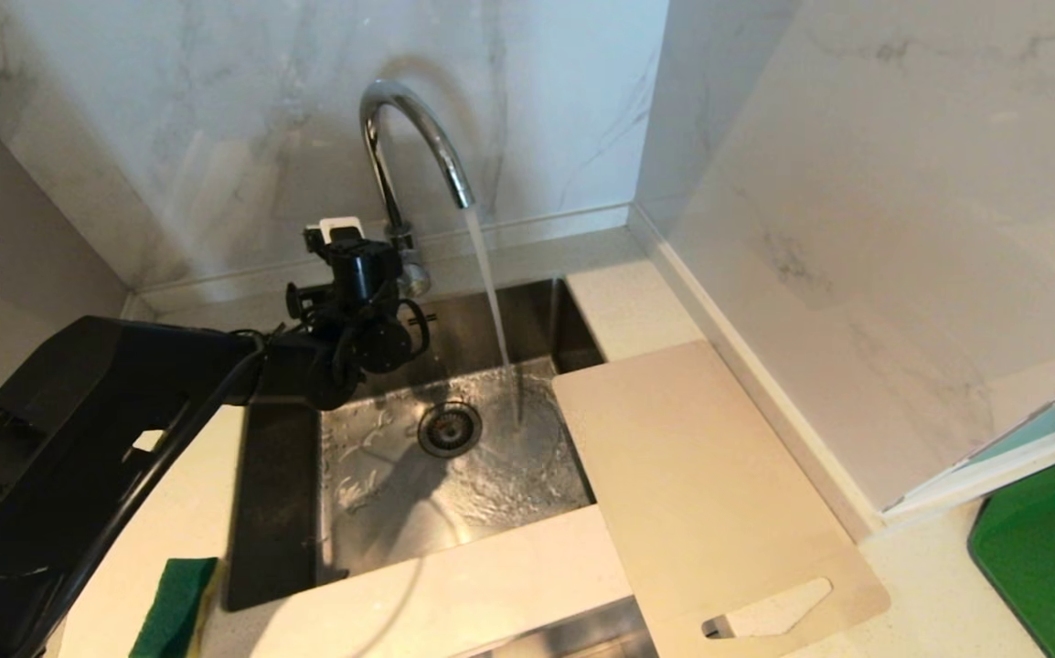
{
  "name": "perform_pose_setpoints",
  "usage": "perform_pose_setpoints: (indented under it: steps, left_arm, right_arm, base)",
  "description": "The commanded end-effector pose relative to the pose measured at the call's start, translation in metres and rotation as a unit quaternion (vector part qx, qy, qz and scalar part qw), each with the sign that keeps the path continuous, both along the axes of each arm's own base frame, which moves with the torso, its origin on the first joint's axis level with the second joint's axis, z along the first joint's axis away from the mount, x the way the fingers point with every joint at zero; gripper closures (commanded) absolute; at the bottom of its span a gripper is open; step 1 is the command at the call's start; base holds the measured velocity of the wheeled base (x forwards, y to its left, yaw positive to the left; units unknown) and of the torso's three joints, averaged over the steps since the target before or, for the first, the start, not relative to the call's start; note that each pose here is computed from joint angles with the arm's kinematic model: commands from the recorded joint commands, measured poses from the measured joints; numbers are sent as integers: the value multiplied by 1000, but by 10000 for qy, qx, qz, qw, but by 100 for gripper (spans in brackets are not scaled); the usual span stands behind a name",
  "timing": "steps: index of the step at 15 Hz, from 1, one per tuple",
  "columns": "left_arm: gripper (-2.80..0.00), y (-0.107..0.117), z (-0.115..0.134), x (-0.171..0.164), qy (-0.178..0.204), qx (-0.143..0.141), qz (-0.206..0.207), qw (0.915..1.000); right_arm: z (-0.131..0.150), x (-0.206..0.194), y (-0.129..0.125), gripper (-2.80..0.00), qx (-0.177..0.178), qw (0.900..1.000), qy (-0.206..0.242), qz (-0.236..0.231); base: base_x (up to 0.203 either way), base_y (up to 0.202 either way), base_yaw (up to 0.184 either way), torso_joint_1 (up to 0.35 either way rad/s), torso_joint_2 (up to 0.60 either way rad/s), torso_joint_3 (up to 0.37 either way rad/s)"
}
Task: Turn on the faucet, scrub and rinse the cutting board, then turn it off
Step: Turn on the tap
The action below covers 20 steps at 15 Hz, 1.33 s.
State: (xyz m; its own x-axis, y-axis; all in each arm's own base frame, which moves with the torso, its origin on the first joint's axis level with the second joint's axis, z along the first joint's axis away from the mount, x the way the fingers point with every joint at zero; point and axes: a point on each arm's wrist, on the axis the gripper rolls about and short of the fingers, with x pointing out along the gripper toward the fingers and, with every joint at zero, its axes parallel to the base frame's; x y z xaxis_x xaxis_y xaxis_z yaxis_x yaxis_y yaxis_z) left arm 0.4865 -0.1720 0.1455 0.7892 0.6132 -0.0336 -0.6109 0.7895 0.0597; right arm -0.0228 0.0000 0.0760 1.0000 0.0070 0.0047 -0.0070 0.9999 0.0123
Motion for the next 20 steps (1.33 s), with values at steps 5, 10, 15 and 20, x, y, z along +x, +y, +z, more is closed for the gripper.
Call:
perform_pose_setpoints:
  steps: [5,10,15,20]
  left_arm:
    - [-280,-1,-5,0,71,27,16,10000]
    - [-280,3,40,-11,-421,-204,-38,9989]
    - [-280,-11,75,-28,-722,-312,-348,9963]
    - [-280,-7,113,-48,-842,-290,-636,9940]
  right_arm:
    - [0,0,0,0,0,10000,-5,4]
    - [0,0,0,0,0,10000,-3,4]
    - [0,0,0,0,0,10000,-1,4]
    - [0,0,0,0,0,10000,0,4]
  base:
    - [0,0,0,0,0,0]
    - [0,0,0,0,0,0]
    - [0,0,0,0,0,0]
    - [0,0,0,0,0,0]
